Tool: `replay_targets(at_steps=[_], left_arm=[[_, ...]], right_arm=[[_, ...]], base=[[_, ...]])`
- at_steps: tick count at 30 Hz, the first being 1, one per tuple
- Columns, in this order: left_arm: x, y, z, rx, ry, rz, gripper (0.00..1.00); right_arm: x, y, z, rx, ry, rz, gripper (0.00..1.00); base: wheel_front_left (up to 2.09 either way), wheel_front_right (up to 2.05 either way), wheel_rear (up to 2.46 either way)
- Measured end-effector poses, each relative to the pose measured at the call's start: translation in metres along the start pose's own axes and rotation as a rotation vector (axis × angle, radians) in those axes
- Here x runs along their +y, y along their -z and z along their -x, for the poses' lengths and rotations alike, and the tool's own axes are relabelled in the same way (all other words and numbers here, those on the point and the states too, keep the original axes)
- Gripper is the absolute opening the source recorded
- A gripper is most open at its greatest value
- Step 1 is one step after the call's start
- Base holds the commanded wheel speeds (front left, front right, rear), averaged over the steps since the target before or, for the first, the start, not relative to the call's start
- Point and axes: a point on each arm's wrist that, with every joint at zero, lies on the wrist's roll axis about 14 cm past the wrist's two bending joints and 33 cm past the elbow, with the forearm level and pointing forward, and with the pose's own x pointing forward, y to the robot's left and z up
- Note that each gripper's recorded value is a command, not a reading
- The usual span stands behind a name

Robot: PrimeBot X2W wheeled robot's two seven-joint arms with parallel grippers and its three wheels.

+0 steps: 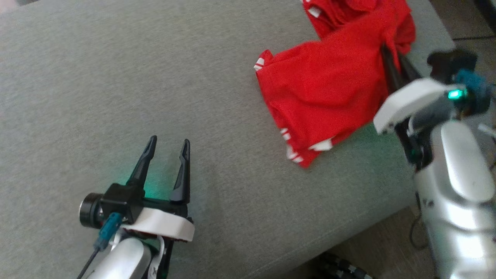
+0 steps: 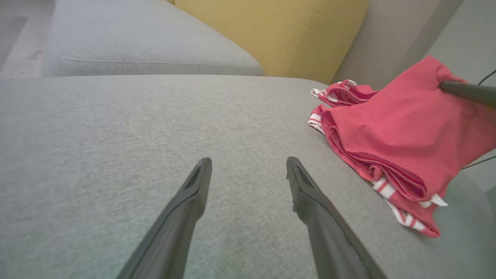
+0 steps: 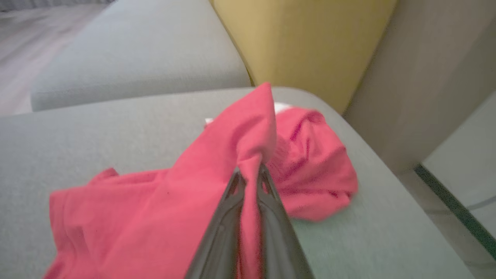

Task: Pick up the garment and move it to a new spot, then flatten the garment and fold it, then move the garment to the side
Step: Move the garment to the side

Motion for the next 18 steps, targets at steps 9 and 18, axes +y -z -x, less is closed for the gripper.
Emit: replay_targets(at_steps=[9, 18], left_arm=[[0.03, -0.01, 0.017, -0.038, -0.109, -0.005, 1.0], [0.046, -0.011, 0.03, -0.046, -0.168, 0.009, 1.0]], right_arm=[[0.017, -0.067, -0.043, -0.103, -0.054, 0.05, 0.0], [-0.018, -0.07, -0.063, -0.073, 0.024, 0.064, 0.0]], base=[[0.0, 0.0, 0.0], [0.0, 0.0, 0.0]])
